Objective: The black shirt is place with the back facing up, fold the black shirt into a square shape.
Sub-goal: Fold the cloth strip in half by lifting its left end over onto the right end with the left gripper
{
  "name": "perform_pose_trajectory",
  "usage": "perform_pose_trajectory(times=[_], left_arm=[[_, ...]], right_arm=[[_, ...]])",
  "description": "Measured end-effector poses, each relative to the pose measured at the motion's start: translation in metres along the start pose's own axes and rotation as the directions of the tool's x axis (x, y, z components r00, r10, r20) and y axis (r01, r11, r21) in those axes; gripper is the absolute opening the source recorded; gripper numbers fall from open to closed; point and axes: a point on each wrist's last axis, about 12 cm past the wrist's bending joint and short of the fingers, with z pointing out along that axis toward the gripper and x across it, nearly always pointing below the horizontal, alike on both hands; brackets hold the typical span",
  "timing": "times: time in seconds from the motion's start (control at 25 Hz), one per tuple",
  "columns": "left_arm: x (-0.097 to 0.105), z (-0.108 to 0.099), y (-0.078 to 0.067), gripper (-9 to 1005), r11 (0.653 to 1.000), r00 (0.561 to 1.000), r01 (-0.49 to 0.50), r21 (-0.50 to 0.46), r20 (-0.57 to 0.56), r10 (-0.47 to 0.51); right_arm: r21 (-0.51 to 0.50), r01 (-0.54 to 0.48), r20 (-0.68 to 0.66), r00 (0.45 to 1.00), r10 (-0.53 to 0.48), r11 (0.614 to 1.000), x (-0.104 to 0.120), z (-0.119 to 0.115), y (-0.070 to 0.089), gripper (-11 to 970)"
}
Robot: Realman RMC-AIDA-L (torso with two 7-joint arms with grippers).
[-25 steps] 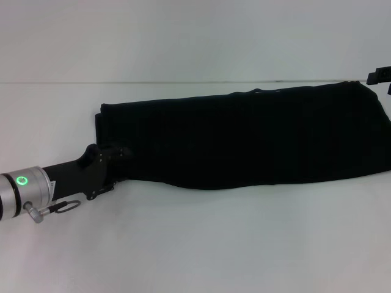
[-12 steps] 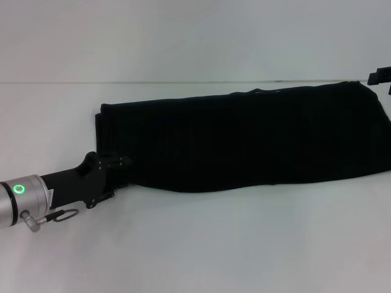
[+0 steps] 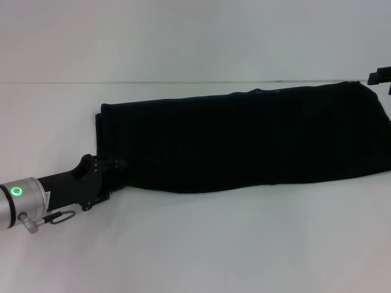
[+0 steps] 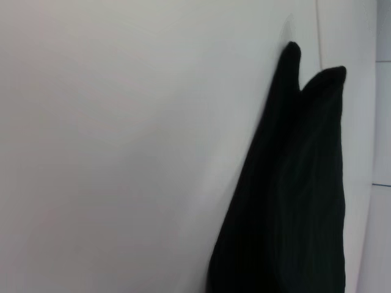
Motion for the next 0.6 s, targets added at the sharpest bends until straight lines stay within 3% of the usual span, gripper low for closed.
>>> perform_pose_trajectory(times=[0.52,0.6], left_arm=[[-0.0013,0.0066,-0.0082,511,0.999,0.999,-0.036,-0.002,0.002,0.036],[-0.0016,0.0059,-0.0074,465,0.999,0.999,-0.036,-0.003,0.004,0.036]], right_arm=[[-0.002,-0.011,0.004,1.0,0.011,1.0,0.0004,-0.0026,-0.0028,640],[-0.002,-0.012,0.006,1.0,0.012,1.0,0.0002,-0.003,-0.0031,639]])
